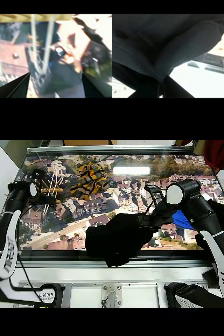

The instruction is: Fold the clothes and pants, and hang the long-sleeved shirts on hangers.

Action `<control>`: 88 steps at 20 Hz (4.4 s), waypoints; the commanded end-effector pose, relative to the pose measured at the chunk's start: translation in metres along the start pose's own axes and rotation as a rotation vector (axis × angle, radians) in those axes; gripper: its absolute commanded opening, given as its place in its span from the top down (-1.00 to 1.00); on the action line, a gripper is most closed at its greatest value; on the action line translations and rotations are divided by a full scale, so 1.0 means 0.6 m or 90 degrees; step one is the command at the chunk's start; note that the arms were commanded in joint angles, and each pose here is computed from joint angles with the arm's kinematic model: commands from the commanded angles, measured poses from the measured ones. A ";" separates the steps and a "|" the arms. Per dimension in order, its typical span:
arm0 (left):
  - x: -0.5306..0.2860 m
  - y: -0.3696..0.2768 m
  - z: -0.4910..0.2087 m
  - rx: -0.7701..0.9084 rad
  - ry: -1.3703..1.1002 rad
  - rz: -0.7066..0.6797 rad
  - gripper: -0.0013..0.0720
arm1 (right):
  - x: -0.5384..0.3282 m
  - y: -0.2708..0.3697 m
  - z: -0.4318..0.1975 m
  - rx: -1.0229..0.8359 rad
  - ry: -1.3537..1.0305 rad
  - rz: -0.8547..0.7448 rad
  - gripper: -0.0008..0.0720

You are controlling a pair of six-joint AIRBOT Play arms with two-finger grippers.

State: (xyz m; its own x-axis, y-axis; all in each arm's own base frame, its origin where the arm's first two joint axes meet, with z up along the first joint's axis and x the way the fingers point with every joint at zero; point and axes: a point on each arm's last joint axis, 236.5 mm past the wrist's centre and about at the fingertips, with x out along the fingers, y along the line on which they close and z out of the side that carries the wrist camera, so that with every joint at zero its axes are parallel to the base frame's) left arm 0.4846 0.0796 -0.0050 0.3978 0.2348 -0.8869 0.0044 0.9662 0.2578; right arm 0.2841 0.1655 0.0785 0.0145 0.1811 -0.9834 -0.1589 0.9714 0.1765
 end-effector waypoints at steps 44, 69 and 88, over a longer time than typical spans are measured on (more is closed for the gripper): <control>-0.023 0.073 0.084 0.047 -0.041 0.129 0.91 | 0.001 0.000 0.000 0.000 0.001 0.000 0.92; -0.423 -0.124 -0.206 0.628 -0.067 -0.360 0.91 | 0.001 0.000 0.000 0.000 0.001 0.000 0.92; -0.345 -0.285 -0.363 0.728 -0.075 -0.571 0.92 | 0.001 0.000 0.000 0.000 0.001 0.000 0.92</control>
State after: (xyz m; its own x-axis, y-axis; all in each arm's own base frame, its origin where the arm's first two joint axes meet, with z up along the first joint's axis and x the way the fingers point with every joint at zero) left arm 0.1869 -0.1019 0.0572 -0.0631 -0.4485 -0.8916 0.9744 0.1657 -0.1523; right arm 0.2841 0.1655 0.0785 0.0145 0.1811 -0.9834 -0.1593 0.9713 0.1765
